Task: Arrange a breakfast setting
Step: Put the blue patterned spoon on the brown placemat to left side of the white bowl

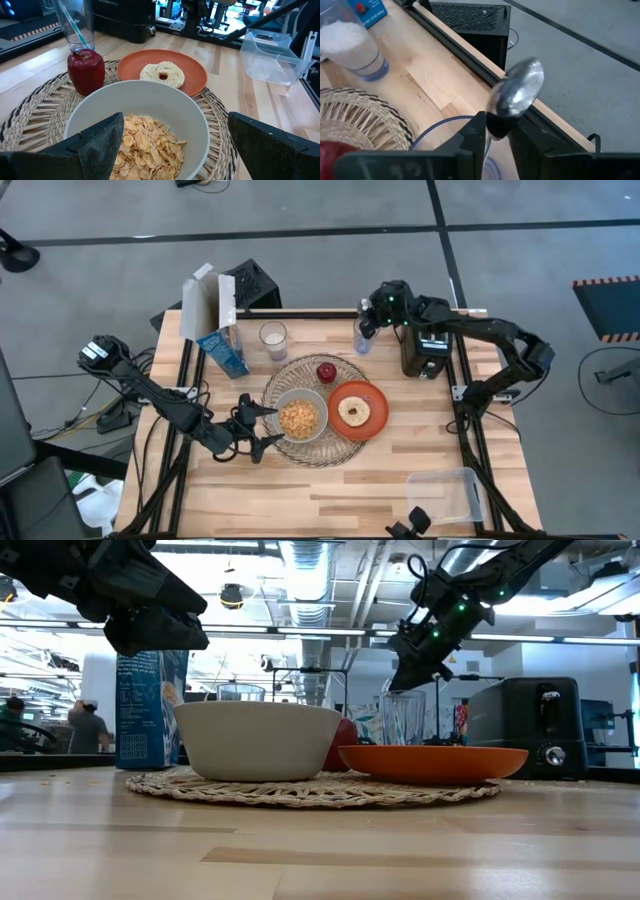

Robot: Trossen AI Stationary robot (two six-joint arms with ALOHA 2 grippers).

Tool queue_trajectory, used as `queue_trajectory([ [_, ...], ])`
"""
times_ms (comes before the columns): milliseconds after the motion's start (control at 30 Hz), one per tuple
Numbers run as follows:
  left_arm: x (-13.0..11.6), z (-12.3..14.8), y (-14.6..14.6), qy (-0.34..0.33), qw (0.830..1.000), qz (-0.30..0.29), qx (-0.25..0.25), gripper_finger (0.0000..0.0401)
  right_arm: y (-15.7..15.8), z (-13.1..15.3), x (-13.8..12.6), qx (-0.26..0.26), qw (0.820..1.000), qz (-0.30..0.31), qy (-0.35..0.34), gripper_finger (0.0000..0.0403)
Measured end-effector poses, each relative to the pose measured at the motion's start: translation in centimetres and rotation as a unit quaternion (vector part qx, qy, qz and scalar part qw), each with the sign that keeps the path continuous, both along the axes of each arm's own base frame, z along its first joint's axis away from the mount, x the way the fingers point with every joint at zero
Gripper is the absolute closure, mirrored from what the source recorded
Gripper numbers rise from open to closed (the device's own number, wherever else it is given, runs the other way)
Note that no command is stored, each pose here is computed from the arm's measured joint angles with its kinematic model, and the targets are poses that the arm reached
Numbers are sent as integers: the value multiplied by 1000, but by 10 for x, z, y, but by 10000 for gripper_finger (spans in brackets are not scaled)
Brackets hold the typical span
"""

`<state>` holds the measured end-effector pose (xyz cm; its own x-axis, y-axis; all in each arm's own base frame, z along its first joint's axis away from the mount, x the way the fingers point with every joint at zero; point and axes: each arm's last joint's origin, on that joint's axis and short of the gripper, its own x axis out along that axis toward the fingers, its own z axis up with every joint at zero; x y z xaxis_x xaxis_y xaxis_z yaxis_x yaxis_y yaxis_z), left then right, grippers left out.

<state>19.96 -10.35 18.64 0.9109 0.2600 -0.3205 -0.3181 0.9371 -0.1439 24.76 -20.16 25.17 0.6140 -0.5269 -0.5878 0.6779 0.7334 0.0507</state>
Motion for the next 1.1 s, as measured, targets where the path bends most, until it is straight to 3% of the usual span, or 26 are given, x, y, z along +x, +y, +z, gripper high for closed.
queue_trajectory([
  [600, 0, 0, 0, 0, 1000, 0, 0, 58, 14, 0, 11, -14, 999, 40, 11, 371],
  [933, 0, 0, 0, 0, 1000, 0, 0, 58, 18, 2, 12, -17, 999, 48, 15, 373],
  [1100, 0, 0, 0, 0, 1000, 0, 0, 58, 25, 26, 10, -37, 998, 54, -9, 373],
])
